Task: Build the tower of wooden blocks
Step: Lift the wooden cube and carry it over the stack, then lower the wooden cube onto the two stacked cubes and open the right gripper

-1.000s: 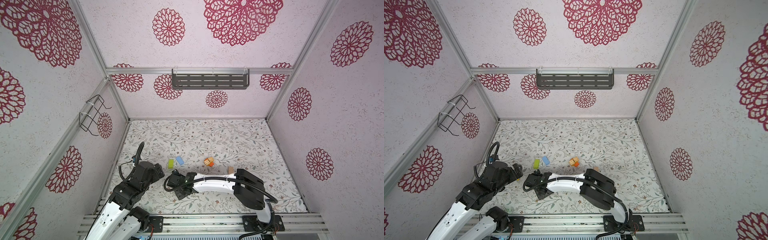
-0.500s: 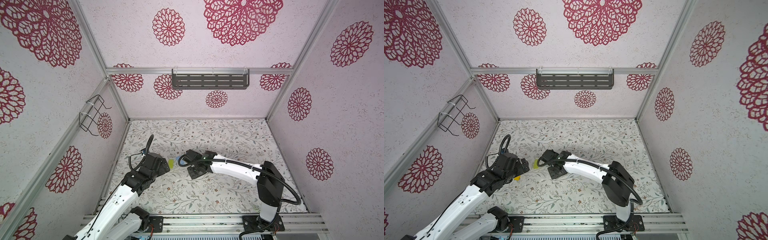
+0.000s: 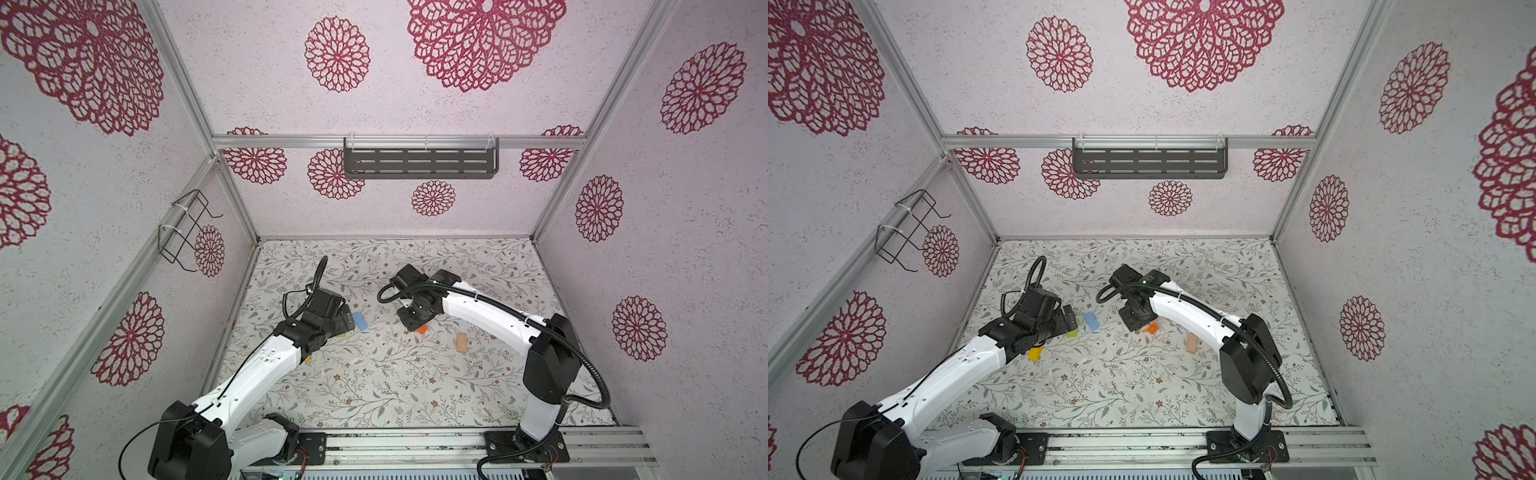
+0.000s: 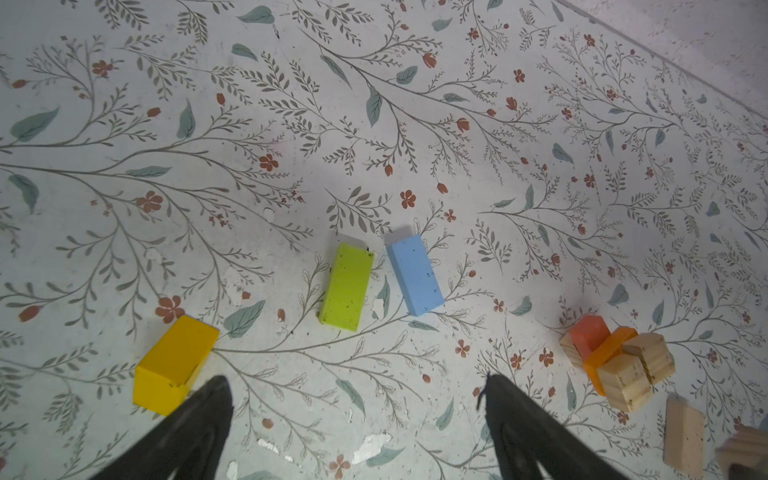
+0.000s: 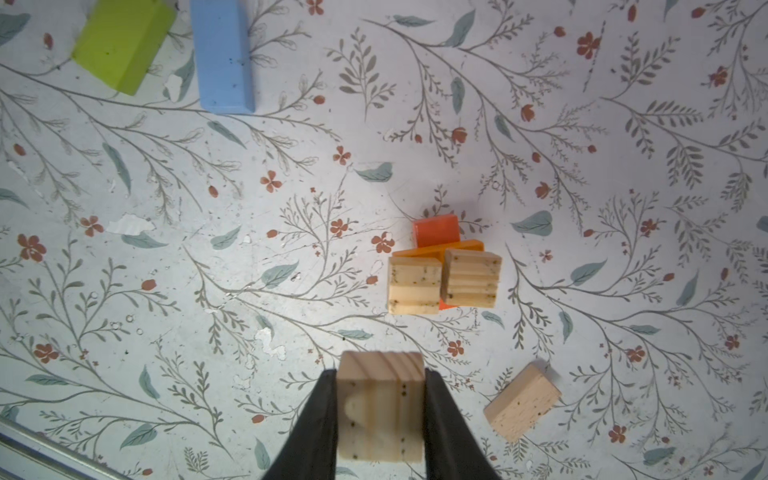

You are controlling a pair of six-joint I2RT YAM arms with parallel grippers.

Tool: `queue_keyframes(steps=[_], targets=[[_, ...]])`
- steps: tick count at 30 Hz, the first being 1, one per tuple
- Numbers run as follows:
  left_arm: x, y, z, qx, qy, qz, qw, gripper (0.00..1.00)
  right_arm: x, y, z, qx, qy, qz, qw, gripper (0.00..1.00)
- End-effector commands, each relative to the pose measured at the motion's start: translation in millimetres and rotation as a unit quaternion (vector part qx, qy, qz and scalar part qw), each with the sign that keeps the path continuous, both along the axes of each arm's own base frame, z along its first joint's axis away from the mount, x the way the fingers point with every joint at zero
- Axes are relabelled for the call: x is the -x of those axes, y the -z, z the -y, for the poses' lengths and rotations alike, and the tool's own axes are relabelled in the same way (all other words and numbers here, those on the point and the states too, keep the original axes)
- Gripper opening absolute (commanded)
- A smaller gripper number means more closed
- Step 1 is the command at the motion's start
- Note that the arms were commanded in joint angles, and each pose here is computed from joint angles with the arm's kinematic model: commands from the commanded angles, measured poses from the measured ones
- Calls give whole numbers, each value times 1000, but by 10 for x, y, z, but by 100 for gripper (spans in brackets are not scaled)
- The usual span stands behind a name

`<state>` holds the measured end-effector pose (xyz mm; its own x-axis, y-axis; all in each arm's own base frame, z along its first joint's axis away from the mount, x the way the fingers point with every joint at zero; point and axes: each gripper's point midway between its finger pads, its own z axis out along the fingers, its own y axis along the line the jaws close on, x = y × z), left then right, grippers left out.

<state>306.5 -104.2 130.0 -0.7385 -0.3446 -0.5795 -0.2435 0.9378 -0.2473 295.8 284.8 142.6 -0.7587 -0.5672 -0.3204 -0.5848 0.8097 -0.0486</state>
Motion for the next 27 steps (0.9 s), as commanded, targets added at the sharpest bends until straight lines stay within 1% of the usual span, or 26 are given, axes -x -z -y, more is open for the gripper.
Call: queue_keyframes(steps=[1, 10, 18, 27], targets=[[-189, -74, 99, 18, 10, 24, 1000, 97, -60, -92, 95, 3, -23, 1, 1000, 31], [-355, 111, 181, 21, 19, 6, 1000, 97, -233, 61, 148, -2, -13, -13, 1000, 31], [-392, 252, 198, 23, 20, -6, 1000, 97, -310, 215, 90, -4, -10, -25, 1000, 31], [-416, 296, 160, 26, 18, -10, 999, 97, -364, 235, 114, -8, -3, -26, 1000, 32]])
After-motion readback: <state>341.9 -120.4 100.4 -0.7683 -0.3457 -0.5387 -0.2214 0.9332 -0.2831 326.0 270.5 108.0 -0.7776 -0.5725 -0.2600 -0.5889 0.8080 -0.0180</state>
